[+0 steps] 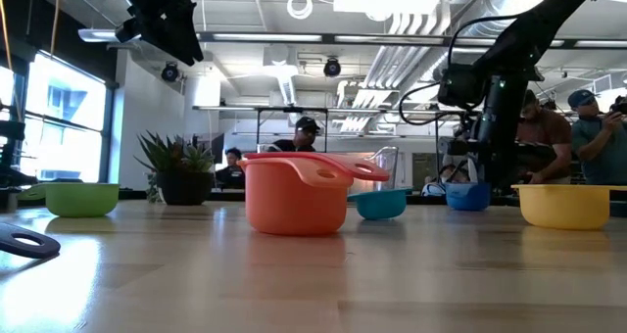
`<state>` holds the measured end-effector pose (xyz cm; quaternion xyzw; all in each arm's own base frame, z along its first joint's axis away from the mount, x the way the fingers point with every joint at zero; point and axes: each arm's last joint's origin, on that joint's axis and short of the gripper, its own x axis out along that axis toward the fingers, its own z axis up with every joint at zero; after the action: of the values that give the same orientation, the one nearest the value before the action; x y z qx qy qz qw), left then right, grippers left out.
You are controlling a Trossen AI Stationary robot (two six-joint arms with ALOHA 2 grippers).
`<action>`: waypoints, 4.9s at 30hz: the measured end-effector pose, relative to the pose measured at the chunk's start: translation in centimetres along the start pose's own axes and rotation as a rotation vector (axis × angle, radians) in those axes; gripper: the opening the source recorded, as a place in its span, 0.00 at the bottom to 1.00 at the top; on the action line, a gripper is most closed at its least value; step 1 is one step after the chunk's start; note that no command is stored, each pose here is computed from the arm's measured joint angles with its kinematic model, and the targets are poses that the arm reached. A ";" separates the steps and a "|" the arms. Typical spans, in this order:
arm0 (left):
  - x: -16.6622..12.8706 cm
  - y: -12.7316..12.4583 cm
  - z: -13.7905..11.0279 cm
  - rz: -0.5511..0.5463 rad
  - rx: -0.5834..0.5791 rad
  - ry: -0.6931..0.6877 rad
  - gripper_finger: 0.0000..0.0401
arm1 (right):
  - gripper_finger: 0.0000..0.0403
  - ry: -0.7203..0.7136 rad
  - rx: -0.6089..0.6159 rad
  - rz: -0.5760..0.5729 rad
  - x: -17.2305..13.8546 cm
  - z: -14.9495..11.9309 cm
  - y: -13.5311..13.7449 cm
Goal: Nest measuring cups in basket
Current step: Stack the blue measuring cup on top of the red measuring cup, then stack the yellow measuring cup on top of the blue measuring cup
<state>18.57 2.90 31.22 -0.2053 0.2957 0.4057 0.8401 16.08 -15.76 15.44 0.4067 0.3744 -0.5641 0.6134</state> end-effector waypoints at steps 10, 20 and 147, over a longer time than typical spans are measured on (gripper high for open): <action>0.0 -0.2 -0.2 -0.080 0.090 0.064 0.22 | 0.01 0.027 -0.120 -0.026 -3.9 -0.7 2.9; -0.1 -0.5 -0.4 -0.180 0.170 0.131 0.22 | 0.00 -0.015 -0.195 0.038 -10.3 -2.9 7.4; -1.6 -2.4 -2.2 -0.419 0.085 0.325 0.22 | 0.16 0.145 -0.887 0.126 -18.2 -21.8 17.1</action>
<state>18.98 -0.64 30.91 -0.2888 0.3946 0.1720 0.8552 31.56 11.99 24.98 0.1648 0.5963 -0.2807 0.7338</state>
